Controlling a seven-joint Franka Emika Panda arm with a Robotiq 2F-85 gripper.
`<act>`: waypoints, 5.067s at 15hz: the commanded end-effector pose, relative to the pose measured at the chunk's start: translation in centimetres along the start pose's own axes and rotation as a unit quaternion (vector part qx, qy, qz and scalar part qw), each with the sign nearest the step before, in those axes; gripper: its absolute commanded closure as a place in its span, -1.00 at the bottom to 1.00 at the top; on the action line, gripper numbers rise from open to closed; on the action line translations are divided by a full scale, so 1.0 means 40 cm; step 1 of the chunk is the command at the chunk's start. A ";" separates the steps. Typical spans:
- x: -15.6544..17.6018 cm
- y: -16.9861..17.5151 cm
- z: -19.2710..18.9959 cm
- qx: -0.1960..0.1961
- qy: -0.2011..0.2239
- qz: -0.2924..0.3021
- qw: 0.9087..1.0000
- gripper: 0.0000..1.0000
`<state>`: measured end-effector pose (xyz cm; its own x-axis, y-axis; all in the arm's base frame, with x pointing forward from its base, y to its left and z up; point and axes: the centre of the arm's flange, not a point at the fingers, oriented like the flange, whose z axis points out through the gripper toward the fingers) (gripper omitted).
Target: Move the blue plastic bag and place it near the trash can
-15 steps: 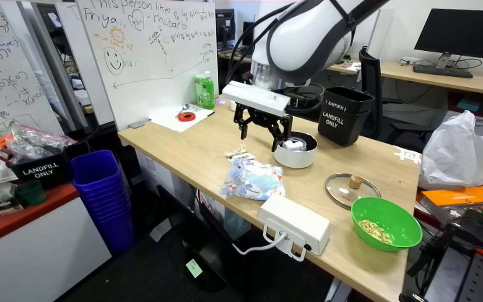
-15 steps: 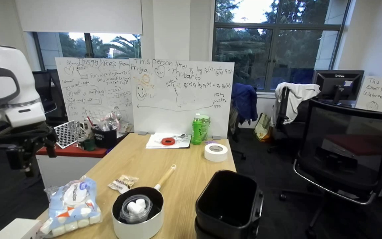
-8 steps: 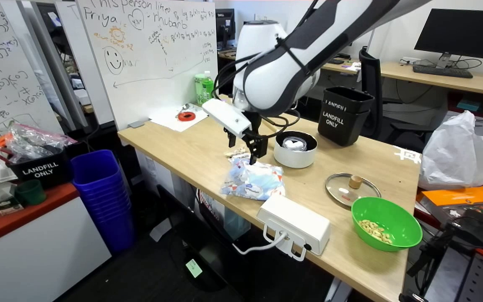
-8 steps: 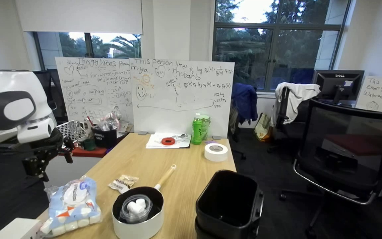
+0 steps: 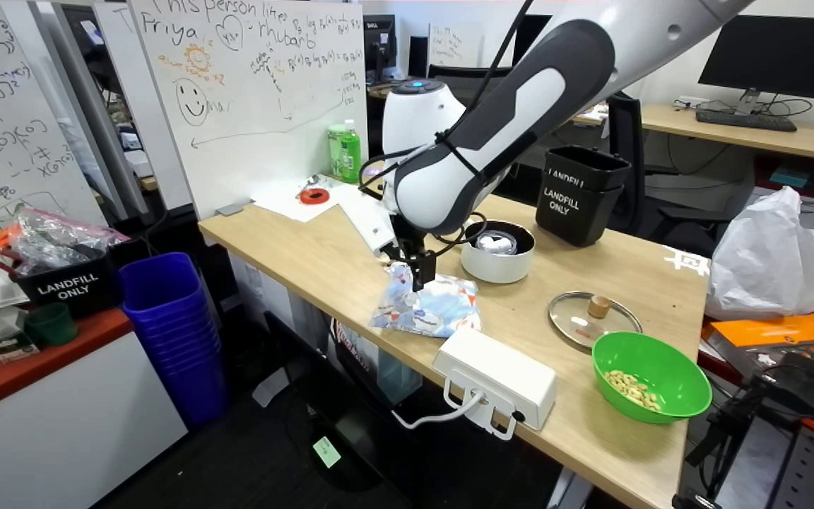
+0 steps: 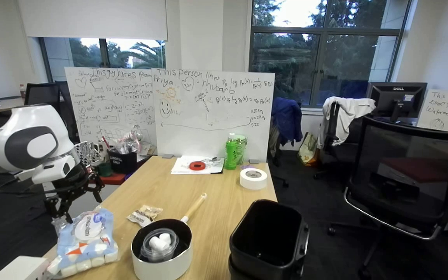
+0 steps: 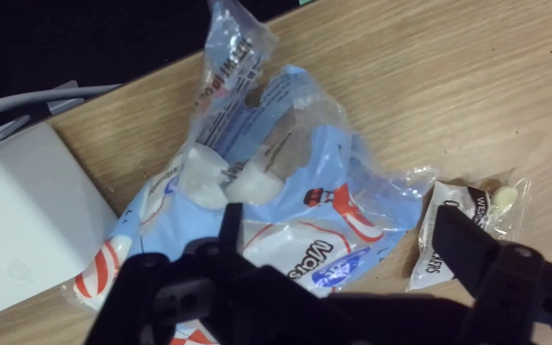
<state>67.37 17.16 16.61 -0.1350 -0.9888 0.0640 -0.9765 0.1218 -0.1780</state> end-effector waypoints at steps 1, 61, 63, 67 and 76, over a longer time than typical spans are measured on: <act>-0.026 -0.025 0.025 -0.012 0.018 0.019 1.000 -1.00; 0.495 -0.115 -0.456 0.204 -0.182 0.247 0.930 1.00; 0.565 -0.098 -0.435 0.209 -0.168 0.277 0.923 1.00; 0.674 -0.052 -0.416 0.222 -0.147 0.326 0.907 1.00; 0.700 -0.049 -0.420 0.229 -0.141 0.334 0.903 0.98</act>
<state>62.69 -9.32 35.23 -0.5577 -0.6978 -0.4496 -0.5110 0.7154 -0.4765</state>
